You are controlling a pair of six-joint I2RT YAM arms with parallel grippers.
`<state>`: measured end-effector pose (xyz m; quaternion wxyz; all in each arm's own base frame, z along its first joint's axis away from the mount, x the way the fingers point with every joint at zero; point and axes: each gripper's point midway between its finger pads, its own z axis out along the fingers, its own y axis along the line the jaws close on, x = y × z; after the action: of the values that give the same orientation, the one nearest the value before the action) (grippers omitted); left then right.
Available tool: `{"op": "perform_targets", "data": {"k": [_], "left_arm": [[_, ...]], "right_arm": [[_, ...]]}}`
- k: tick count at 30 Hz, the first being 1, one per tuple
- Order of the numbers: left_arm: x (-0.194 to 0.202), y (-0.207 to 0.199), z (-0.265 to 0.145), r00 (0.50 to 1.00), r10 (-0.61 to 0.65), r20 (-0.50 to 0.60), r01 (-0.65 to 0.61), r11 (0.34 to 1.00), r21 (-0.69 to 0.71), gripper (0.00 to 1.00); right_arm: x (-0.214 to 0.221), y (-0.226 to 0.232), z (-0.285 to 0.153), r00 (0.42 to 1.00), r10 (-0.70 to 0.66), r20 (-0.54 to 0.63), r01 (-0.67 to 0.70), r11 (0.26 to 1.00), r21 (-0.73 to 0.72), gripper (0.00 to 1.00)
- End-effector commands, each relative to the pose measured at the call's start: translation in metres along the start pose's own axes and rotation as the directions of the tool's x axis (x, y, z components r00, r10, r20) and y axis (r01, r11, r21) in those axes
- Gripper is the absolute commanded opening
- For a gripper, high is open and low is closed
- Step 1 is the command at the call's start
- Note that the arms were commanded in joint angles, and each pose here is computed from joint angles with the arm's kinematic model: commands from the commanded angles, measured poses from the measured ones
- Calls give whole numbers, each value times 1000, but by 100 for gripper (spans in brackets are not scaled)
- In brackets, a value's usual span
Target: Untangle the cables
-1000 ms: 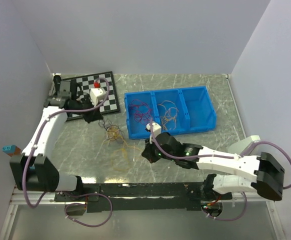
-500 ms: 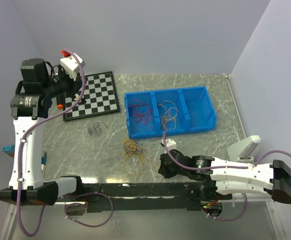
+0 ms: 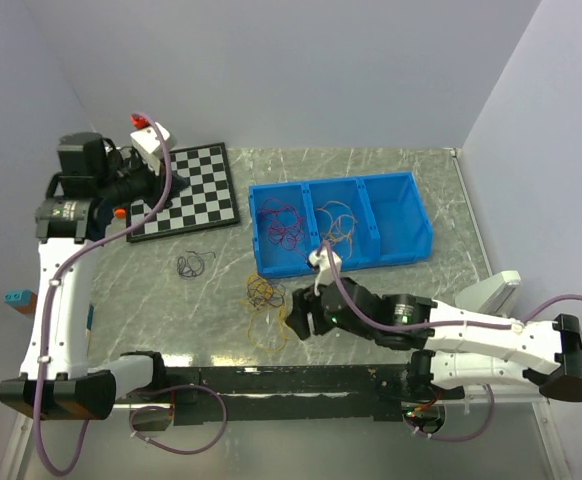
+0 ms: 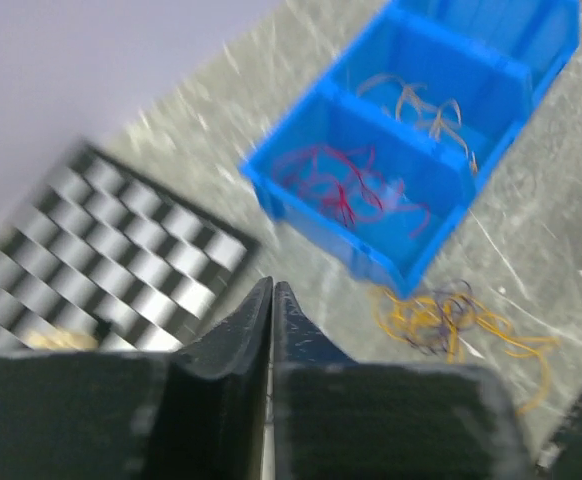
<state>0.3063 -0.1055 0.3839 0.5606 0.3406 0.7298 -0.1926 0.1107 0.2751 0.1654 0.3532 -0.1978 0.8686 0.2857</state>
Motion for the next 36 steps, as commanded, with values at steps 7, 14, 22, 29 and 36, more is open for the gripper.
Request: {"op": "perform_targets", "data": {"k": [7,14,22,29,36], "left_arm": [[30,73,-25,955,-284,84,295,900,-321,66],[46,93,-71,951,-298,77,302,854,-423,80],[68,85,-71,945,-324,37,311,864,-397,82],[76,82,-67,945,-325,23,309,872,-378,82],[81,81,-66,949,-316,10,296,878,-375,82]], "right_arm": [[-107,59,104,983,-174,58,180,973,-142,79],[-119,95,220,965,-261,-32,250,948,-197,81],[-134,74,308,972,-222,-75,208,965,-160,91],[-125,62,348,968,-241,-72,228,962,-153,88],[-103,61,363,959,-260,-108,235,951,-202,72]]}}
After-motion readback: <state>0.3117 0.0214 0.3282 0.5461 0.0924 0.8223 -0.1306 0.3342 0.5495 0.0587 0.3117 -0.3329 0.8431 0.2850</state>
